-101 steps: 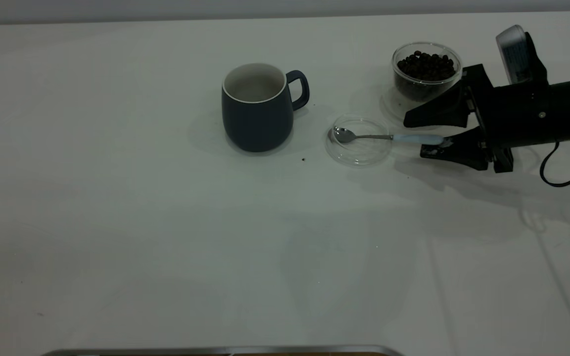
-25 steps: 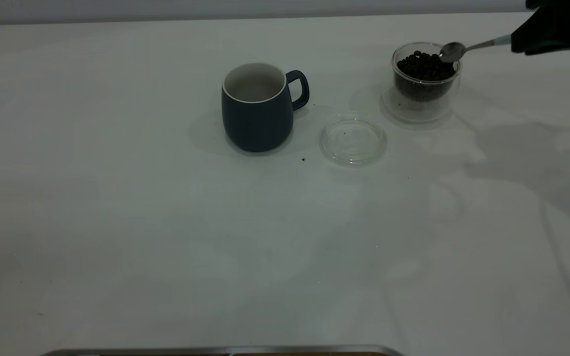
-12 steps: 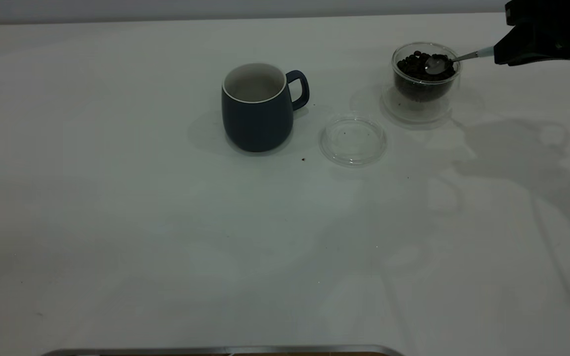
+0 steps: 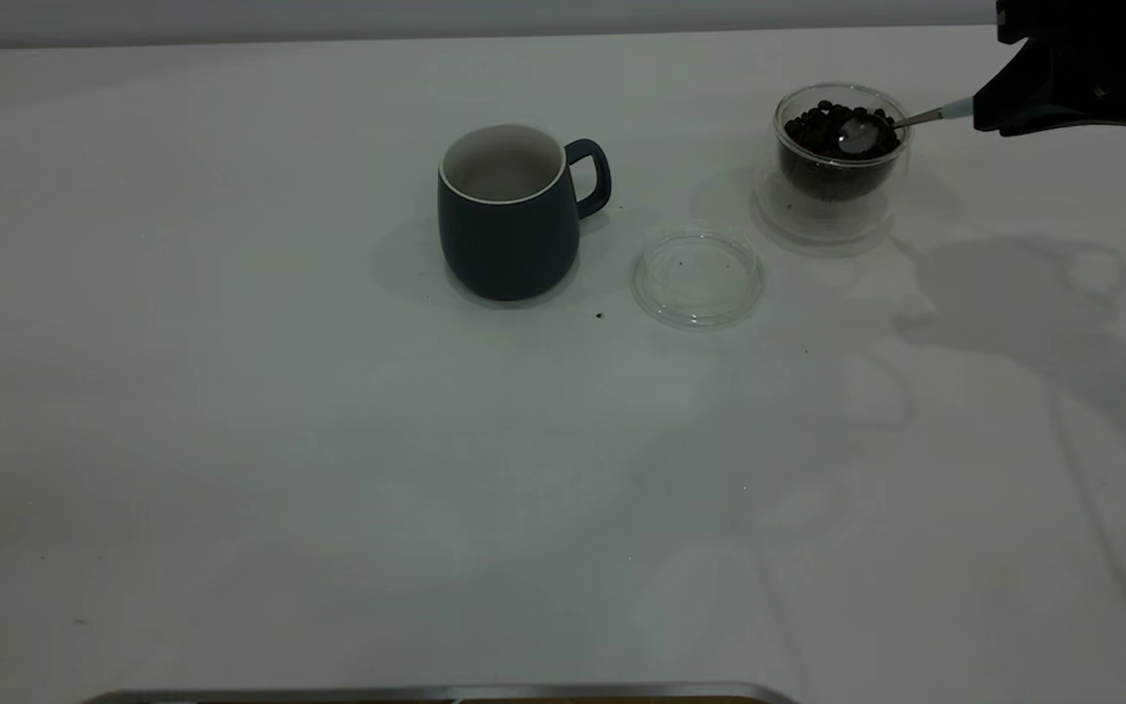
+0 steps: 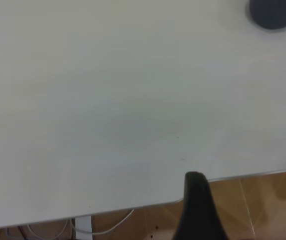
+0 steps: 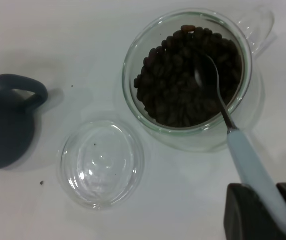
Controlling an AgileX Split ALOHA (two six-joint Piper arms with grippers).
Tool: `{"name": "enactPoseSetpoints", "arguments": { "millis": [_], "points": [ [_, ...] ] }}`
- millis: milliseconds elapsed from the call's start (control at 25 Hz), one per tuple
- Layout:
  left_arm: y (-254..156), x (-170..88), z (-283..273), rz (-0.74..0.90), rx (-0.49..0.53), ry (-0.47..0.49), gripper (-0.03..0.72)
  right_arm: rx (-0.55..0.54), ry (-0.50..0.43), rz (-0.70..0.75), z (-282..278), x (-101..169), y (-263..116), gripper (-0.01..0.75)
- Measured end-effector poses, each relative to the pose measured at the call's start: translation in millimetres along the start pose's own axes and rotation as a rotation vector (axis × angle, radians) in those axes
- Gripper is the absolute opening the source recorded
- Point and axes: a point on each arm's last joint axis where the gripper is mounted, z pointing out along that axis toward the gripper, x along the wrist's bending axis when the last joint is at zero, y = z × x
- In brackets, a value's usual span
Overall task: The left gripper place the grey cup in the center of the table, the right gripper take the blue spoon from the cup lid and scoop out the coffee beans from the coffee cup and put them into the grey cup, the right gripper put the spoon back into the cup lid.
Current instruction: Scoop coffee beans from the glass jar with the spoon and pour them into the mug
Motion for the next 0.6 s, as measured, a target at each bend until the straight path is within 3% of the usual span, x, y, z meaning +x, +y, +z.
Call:
{"name": "enactPoseSetpoints", "arguments": {
  "millis": [600],
  "points": [
    [0,0,0,0.0,0.0,0.0,0.592,0.026,0.03,0.009,17,-3,1,0.113]
  ]
}}
